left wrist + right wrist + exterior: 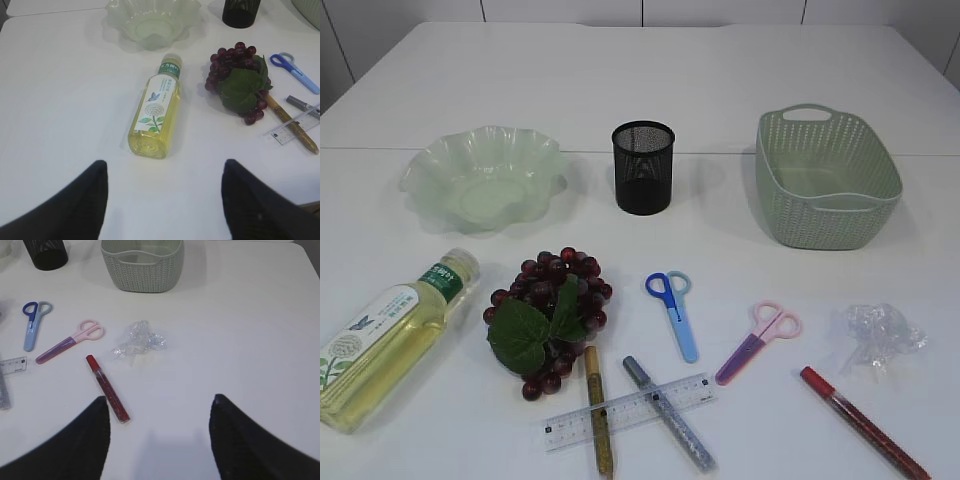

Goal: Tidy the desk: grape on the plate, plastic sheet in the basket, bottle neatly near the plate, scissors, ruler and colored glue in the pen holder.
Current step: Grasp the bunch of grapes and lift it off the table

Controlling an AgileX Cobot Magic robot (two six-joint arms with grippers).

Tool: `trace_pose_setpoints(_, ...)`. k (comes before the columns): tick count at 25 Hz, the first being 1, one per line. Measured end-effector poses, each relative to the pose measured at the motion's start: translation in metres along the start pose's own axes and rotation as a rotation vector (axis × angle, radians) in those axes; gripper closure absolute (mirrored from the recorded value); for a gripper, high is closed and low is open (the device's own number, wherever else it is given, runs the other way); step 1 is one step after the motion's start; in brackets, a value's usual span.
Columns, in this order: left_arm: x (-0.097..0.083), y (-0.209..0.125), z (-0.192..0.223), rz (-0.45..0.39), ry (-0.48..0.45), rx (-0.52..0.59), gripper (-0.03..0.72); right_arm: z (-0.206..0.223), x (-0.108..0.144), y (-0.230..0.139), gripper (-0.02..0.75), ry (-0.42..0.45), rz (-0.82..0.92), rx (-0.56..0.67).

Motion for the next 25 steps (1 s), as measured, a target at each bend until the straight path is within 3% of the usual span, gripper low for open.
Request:
trace_pose_setpoints(13,-0.002,0.008,0.002,-0.018,-0.035,0.028,0.177,0.000,0.000,0.000,0.248,0.000,0.000,0.000)
trace_pose_setpoints(19,-0.003,0.050,0.010,-0.058,-0.098,0.113,0.177,0.000,0.000,0.000,0.248,0.000,0.000,0.000)
trace_pose_setpoints(25,0.005,0.102,0.023,-0.066,-0.097,0.138,0.176,0.000,0.000,0.000,0.249,0.000,0.002,0.000)
Point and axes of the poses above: a point on each arm's last joint axis where the gripper is mounted, z pointing out along that axis toward the gripper, x along the wrist's bending axis when the last joint is at zero, y = z × x, the point moved 2 cm from there along z, pointing out along that axis toward the gripper, and after that the axes turned 6 degrees about z, right-handed, at the moved point
